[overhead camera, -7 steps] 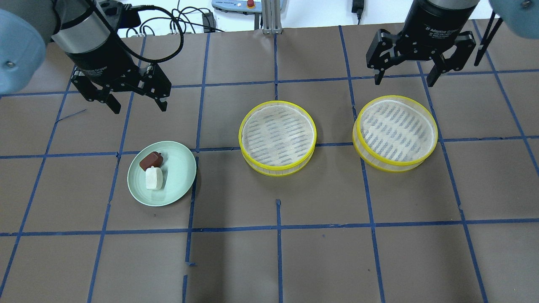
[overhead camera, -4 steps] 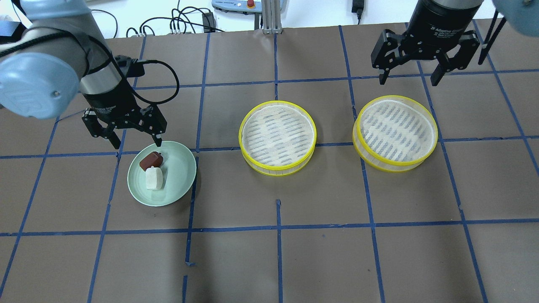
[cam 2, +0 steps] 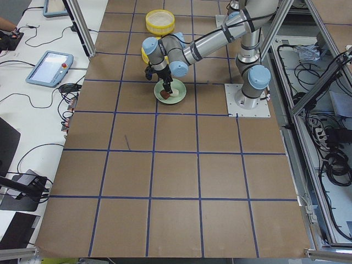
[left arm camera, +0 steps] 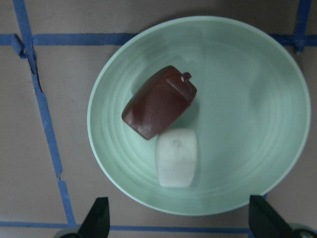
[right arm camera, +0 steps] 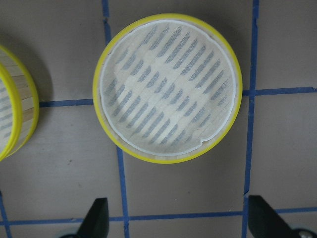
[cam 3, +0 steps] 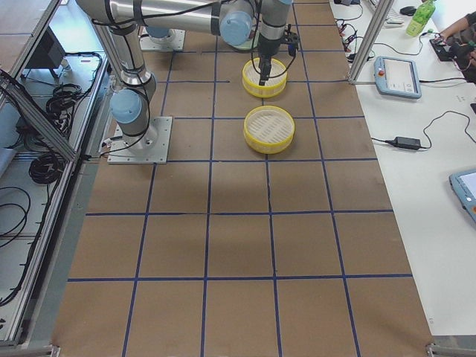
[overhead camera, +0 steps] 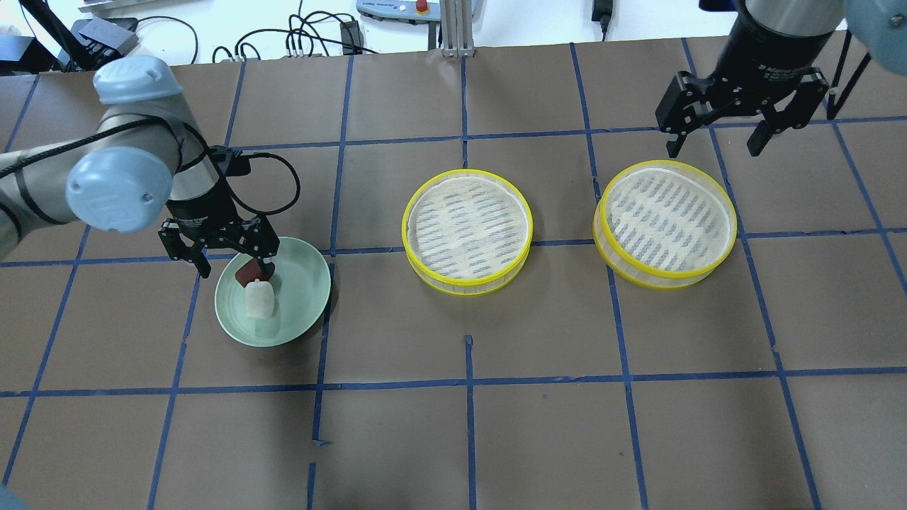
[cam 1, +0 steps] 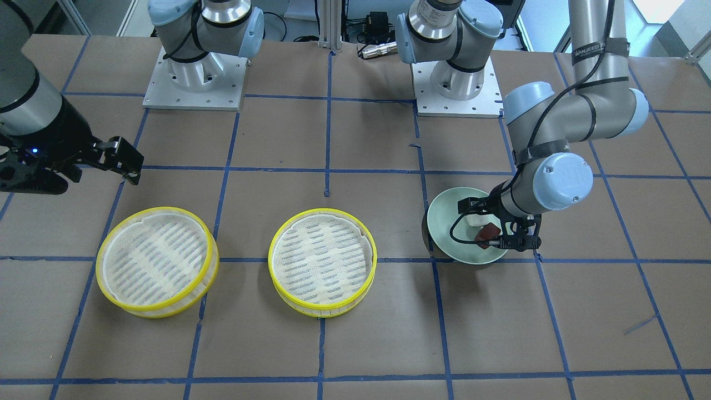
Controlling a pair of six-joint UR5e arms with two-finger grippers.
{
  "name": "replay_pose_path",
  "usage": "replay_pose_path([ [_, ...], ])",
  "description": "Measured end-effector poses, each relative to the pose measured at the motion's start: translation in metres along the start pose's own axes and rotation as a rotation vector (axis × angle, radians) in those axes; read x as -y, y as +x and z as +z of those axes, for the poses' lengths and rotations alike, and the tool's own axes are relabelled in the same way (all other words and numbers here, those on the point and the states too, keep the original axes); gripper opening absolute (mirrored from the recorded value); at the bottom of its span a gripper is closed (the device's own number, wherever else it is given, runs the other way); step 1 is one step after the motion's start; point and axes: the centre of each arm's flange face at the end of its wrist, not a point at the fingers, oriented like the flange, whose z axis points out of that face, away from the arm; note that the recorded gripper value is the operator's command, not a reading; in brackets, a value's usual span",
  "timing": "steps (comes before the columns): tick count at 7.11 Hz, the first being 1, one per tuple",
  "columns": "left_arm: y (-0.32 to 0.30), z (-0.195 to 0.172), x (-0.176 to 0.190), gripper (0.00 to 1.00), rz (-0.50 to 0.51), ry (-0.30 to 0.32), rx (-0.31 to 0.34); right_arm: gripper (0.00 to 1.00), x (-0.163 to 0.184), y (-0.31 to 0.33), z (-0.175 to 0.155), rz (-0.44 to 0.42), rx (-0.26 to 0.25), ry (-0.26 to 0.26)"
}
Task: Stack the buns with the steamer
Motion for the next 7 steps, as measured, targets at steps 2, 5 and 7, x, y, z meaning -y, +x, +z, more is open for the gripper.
replay_pose_path([
  [2, 0.002, 0.021, 0.005, 0.16, -0.044, -0.028, -0.037, 1.0, 0.039, 0.028, 0.048, -0.012, -0.016, 0.014],
  [5, 0.002, 0.01, 0.005, 0.13, -0.064, -0.007, -0.041, 1.0, 0.067, 0.05, 0.1, -0.035, -0.025, 0.019],
  [7, 0.021, -0.026, 0.013, 0.16, -0.101, 0.042, -0.069, 0.99, 0.075, 0.057, 0.12, -0.038, -0.03, 0.039],
])
